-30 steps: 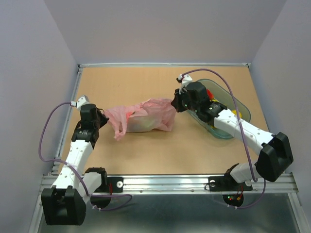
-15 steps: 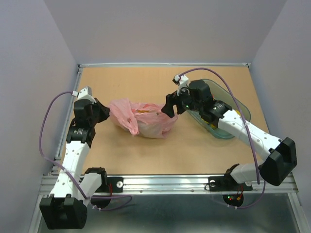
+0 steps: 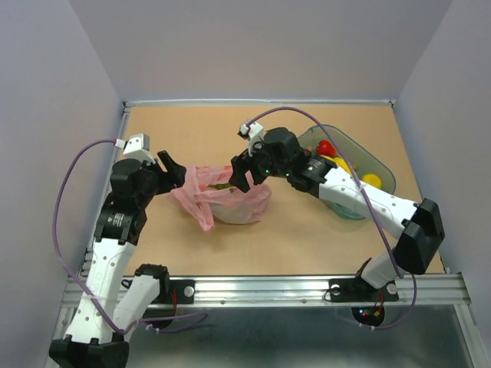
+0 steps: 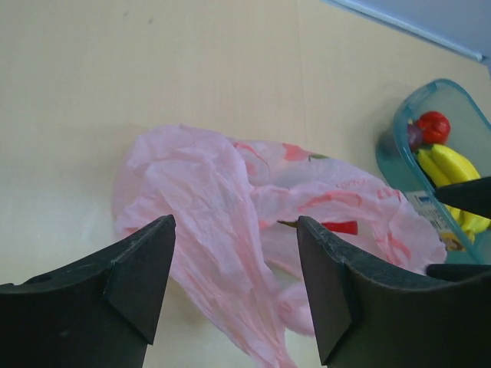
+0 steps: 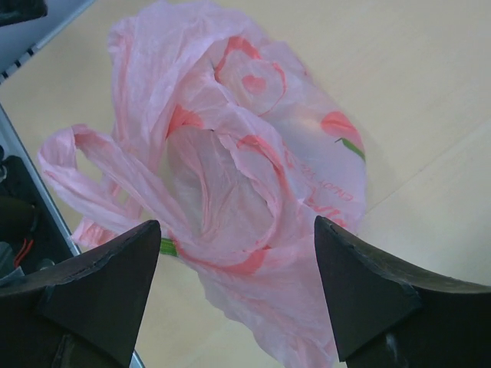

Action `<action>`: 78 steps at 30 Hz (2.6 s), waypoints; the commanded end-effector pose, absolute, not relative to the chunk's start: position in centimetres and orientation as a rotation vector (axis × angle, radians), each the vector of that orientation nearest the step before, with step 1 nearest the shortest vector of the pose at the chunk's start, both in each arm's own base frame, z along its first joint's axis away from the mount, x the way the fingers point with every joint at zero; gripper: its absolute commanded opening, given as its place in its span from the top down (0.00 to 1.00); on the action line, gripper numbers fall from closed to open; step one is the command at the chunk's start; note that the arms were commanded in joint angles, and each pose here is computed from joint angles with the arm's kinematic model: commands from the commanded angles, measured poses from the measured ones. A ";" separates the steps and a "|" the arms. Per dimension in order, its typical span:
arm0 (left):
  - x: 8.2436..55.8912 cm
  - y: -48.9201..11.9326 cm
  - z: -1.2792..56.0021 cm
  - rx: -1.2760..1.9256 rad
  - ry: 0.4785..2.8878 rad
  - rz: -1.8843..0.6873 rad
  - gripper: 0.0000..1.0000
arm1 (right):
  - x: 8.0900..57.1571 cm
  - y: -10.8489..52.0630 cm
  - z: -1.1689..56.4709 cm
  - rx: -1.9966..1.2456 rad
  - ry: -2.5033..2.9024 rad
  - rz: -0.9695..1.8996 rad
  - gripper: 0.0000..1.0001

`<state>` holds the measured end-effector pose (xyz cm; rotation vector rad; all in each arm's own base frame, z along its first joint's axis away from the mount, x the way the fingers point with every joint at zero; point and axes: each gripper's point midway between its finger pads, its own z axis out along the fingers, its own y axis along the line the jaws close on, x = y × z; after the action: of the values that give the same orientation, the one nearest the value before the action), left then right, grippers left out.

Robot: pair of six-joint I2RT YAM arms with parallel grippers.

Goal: Untie the knot of the plastic bag and take out the fruit

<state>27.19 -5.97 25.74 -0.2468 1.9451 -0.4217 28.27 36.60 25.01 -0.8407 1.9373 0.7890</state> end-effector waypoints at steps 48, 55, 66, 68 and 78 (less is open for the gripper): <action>29.1 -10.6 13.9 -0.306 2.094 0.148 0.34 | 24.8 27.1 13.8 -0.443 2.308 0.397 0.12; 30.5 -8.7 14.2 -0.295 2.089 0.204 0.80 | 23.5 25.5 11.7 -0.418 2.355 0.369 0.21; 32.5 -7.8 23.0 -0.178 2.017 0.115 1.00 | 23.6 23.2 11.0 -0.398 2.336 0.269 0.97; 32.2 -7.6 24.2 -0.145 2.027 0.104 1.00 | 24.2 23.3 13.1 -0.394 2.282 0.273 1.00; 29.4 -9.2 26.8 -0.072 2.012 -0.105 1.00 | 28.3 23.6 30.7 -0.350 1.881 0.285 0.99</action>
<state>30.68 -9.27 24.30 -0.0873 2.0657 -0.0358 26.07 24.73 21.38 -0.4044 2.1134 0.3459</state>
